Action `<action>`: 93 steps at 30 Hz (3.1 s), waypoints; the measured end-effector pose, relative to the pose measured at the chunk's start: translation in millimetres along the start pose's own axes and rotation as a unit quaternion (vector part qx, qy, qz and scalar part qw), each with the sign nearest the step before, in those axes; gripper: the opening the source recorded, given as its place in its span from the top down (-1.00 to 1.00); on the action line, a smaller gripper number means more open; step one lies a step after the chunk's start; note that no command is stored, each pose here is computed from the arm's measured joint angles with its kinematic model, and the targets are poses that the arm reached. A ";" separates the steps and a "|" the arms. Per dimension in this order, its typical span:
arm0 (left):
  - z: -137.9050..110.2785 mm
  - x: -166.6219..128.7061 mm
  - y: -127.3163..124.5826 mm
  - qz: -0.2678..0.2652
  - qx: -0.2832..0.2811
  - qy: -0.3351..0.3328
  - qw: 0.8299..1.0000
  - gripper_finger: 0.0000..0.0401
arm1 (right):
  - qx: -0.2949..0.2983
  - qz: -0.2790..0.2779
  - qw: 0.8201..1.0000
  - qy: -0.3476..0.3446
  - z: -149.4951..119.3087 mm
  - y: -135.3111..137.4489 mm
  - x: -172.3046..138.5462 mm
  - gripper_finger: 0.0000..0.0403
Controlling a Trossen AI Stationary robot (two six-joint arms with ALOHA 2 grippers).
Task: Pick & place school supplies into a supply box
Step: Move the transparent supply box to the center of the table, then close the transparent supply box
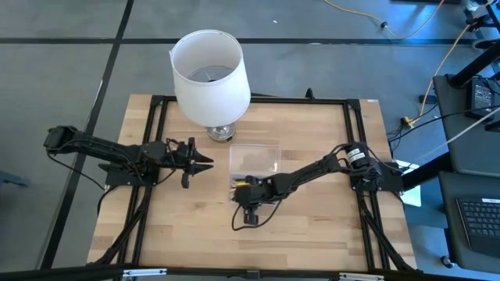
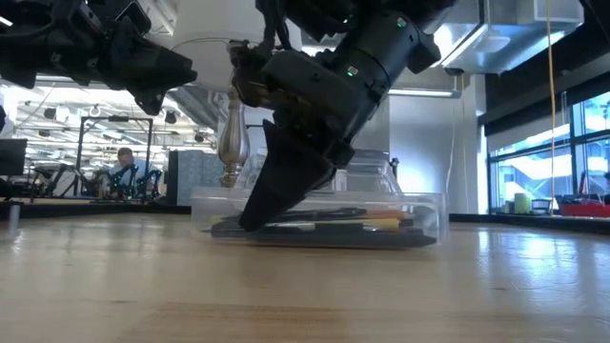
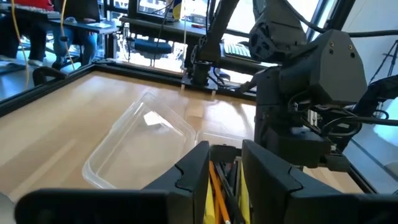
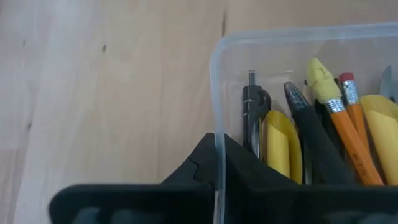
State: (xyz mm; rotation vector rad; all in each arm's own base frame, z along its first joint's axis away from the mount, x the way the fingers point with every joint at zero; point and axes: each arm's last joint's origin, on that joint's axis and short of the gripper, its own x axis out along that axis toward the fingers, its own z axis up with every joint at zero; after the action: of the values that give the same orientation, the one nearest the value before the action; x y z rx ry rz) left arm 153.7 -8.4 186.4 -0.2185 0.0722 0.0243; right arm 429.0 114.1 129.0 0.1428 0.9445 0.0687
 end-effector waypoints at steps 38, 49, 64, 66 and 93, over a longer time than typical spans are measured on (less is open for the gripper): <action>-10.0 7.2 12.0 0.180 -0.076 -0.011 0.981 0.63 | -0.078 0.002 0.997 -0.009 3.2 -0.4 -0.2 0.73; -22.1 19.6 19.2 0.244 -0.113 -0.003 0.963 0.75 | -0.072 0.002 0.997 -0.014 4.3 0.1 -1.0 0.92; -41.4 27.1 60.2 0.318 -0.170 0.092 0.928 0.99 | -0.056 -0.007 0.998 -0.020 4.3 2.3 -1.1 0.97; -41.9 29.3 65.4 0.301 -0.174 0.111 0.931 1.00 | -0.061 -0.007 0.998 -0.020 4.4 2.4 -1.2 0.96; -16.3 99.6 74.0 0.122 -0.140 0.191 0.964 0.99 | -0.068 -0.005 0.998 -0.009 2.0 3.1 -0.9 0.96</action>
State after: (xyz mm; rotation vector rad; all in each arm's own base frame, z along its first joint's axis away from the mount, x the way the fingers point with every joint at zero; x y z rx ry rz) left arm 249.5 61.9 147.1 -0.4952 0.4837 0.2397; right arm 430.0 116.9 131.2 0.0139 0.9196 0.1216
